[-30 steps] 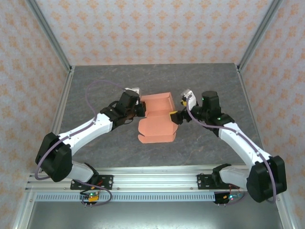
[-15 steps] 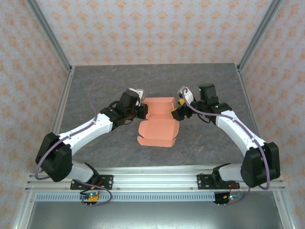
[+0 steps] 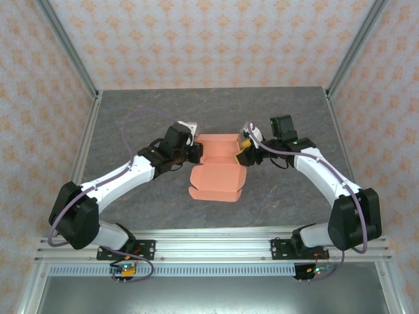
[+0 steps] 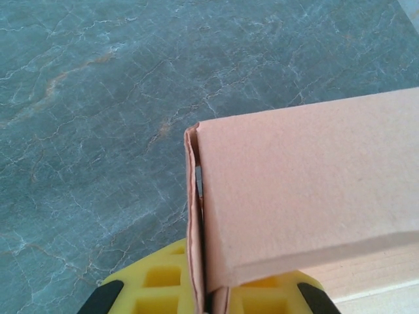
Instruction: Fold the paper box
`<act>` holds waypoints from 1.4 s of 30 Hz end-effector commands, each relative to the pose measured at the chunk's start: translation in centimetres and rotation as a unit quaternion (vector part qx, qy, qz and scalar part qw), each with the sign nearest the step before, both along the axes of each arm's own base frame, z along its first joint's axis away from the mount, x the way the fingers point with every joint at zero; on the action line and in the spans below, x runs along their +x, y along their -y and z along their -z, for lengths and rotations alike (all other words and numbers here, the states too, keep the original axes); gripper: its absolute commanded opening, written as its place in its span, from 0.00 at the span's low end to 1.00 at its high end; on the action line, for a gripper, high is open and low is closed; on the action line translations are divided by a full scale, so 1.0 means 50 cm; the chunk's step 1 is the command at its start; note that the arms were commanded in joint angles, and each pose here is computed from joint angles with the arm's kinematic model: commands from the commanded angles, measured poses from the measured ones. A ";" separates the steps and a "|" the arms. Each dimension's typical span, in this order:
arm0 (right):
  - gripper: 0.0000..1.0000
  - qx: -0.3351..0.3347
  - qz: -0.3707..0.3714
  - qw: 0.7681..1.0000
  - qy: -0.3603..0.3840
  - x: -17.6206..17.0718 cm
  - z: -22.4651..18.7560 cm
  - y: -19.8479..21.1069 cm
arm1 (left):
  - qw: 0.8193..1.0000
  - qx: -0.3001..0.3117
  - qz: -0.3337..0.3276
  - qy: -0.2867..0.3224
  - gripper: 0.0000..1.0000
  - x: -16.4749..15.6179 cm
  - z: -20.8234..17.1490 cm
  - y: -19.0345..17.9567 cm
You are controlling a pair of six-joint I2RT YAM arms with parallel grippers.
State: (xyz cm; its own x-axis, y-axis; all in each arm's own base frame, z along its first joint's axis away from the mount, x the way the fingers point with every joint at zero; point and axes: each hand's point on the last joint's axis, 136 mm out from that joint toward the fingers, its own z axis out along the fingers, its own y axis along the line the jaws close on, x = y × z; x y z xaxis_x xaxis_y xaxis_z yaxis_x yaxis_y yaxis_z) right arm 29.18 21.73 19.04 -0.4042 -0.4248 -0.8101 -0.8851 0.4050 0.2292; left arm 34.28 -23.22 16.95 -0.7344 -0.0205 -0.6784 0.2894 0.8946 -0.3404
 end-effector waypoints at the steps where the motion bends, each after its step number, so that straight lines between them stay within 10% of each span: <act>1: 0.67 0.024 -0.039 0.999 0.012 -0.026 -0.038 -0.014 | 1.000 -0.007 0.022 0.014 0.00 0.000 -0.015 0.012; 8: 0.75 0.013 -0.092 0.995 -0.029 -0.054 -0.037 -0.015 | 0.999 -0.005 0.030 0.019 0.00 -0.004 -0.020 0.013; 17: 0.40 0.008 -0.072 0.997 -0.010 -0.031 -0.025 -0.016 | 0.999 -0.014 0.033 0.021 0.00 -0.005 -0.025 0.016; 23: 0.35 0.016 -0.060 0.998 -0.005 -0.028 -0.032 -0.018 | 0.999 -0.016 0.031 0.020 0.00 -0.004 -0.024 0.018; 28: 0.65 0.027 -0.042 0.999 0.004 -0.025 -0.052 -0.017 | 0.999 -0.015 0.029 0.017 0.00 -0.004 -0.021 0.017; 36: 0.70 0.050 -0.038 0.998 0.018 -0.015 -0.095 -0.026 | 0.999 -0.015 0.031 0.017 0.00 -0.006 -0.019 0.016; 42: 0.38 0.043 -0.014 0.998 0.031 0.012 -0.089 -0.025 | 0.999 -0.018 0.029 0.020 0.00 -0.007 -0.019 0.015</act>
